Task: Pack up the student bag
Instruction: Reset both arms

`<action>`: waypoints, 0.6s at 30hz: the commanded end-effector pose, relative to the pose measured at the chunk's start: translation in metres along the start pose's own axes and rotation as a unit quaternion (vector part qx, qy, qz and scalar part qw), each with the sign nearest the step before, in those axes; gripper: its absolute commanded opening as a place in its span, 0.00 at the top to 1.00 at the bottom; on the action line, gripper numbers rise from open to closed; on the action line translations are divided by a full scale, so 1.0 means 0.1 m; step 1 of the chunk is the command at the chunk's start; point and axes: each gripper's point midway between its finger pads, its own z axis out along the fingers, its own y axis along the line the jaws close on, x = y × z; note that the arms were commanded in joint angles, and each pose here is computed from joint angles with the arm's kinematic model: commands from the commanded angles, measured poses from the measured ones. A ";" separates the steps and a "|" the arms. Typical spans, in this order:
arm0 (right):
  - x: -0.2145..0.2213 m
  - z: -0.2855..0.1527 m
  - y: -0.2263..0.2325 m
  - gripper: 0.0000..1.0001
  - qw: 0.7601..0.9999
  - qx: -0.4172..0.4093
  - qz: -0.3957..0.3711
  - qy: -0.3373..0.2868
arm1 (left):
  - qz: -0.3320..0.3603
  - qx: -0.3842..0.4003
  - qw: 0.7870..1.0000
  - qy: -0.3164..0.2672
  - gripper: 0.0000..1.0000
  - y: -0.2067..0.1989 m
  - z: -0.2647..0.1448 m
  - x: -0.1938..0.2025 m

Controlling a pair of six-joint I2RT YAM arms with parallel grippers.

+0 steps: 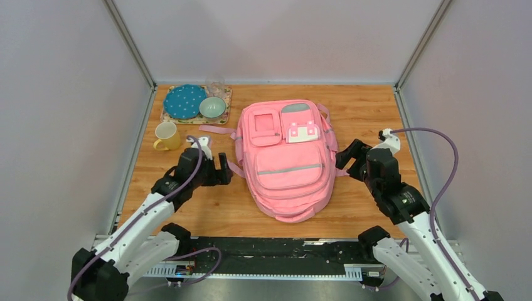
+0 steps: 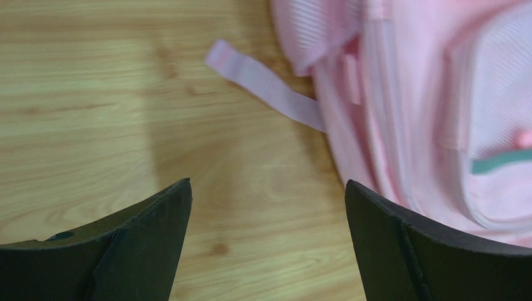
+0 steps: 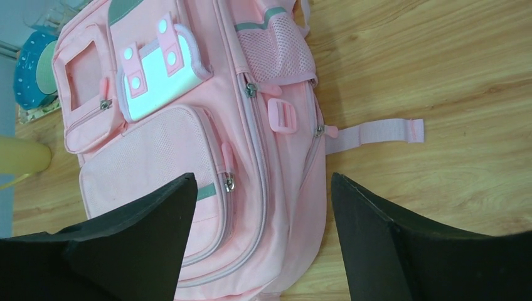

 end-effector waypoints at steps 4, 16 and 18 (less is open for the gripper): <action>-0.18 0.15 -0.02 0.09 0.998 0.023 -0.054 -0.036 | -0.096 -0.082 0.992 -0.012 0.02 0.71 -0.13 0.03; -0.57 0.16 0.08 0.06 0.993 0.047 -0.056 -0.088 | -0.055 -0.134 0.988 -0.056 0.02 0.86 -0.40 -0.18; -0.67 0.09 0.18 0.06 0.994 0.025 -0.046 -0.101 | -0.053 -0.125 0.989 -0.064 0.02 0.82 -0.43 -0.24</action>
